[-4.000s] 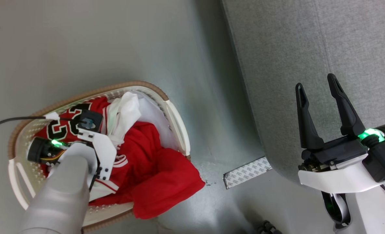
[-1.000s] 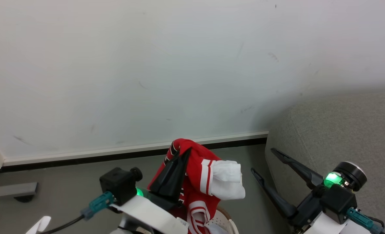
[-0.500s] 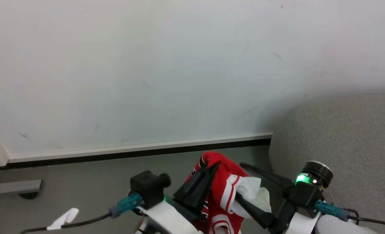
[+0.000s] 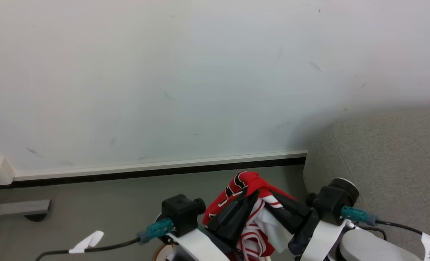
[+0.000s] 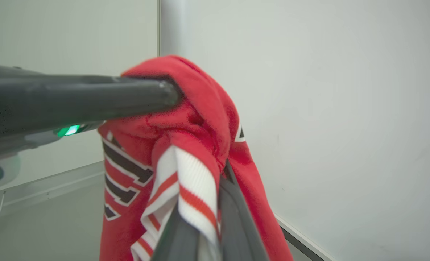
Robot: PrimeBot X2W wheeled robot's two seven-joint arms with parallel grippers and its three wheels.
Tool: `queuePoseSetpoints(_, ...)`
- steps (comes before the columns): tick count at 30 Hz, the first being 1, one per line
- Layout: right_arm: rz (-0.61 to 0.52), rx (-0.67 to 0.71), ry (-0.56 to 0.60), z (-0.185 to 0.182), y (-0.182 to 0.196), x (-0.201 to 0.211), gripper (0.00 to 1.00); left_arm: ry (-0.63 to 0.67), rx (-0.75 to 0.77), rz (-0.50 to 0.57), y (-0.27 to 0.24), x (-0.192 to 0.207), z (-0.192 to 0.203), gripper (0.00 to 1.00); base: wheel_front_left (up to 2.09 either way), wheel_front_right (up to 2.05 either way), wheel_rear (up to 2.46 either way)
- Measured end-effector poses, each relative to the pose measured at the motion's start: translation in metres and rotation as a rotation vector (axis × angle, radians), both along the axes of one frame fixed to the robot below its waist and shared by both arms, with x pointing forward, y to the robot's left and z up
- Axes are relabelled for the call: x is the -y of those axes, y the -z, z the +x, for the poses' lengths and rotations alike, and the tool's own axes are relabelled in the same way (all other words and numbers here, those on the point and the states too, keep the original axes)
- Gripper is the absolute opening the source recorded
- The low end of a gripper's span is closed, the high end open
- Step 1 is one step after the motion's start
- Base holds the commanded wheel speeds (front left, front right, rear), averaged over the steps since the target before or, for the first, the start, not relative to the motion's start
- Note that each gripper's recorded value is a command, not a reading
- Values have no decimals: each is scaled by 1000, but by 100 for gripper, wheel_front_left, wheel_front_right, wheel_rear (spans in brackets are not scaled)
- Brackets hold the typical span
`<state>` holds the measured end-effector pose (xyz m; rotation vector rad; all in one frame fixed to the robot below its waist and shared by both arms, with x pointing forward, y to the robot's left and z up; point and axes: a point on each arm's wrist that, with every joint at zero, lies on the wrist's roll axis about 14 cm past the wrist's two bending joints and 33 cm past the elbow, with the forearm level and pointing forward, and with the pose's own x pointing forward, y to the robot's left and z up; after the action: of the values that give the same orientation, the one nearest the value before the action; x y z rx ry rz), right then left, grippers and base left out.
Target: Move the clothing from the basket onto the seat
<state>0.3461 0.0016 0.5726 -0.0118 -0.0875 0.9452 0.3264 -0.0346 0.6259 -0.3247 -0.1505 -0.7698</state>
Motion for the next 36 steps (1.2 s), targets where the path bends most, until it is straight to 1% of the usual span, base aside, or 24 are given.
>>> queuePoseSetpoints(1,6,-1,7,1,-1,2,0,-9,0,-2,1,-1,1,0,0,0,0)
queuePoseSetpoints(3,26,3,31,6,-6,7,0,-20,1,0,2,-3,4,16,0,0,0)
queuePoseSetpoints(4,38,6,44,8,-9,10,0,-25,0,0,3,-3,5,37,0,0,0)
queuePoseSetpoints(5,47,7,56,9,-10,13,0,-30,-1,0,4,-4,7,64,0,0,0)
queuePoseSetpoints(6,52,9,66,10,-11,16,0,-32,-3,2,5,-4,8,98,0,0,0)
queuePoseSetpoints(7,55,12,77,10,-12,20,0,-32,-5,3,6,-3,9,100,0,0,0)
queuePoseSetpoints(13,61,45,160,13,-17,49,0,-15,-9,19,14,5,12,100,0,0,0)
queuePoseSetpoints(22,88,96,352,10,-29,115,0,108,-13,32,25,46,6,100,0,0,0)
queuePoseSetpoints(27,93,136,504,2,-39,169,0,216,-6,42,29,78,-5,100,0,0,0)
queuePoseSetpoints(30,86,138,586,-8,-37,197,0,274,-10,43,32,94,-12,100,0,0,0)
queuePoseSetpoints(36,91,169,735,-27,-44,246,0,357,-19,43,36,117,-22,100,0,0,0)
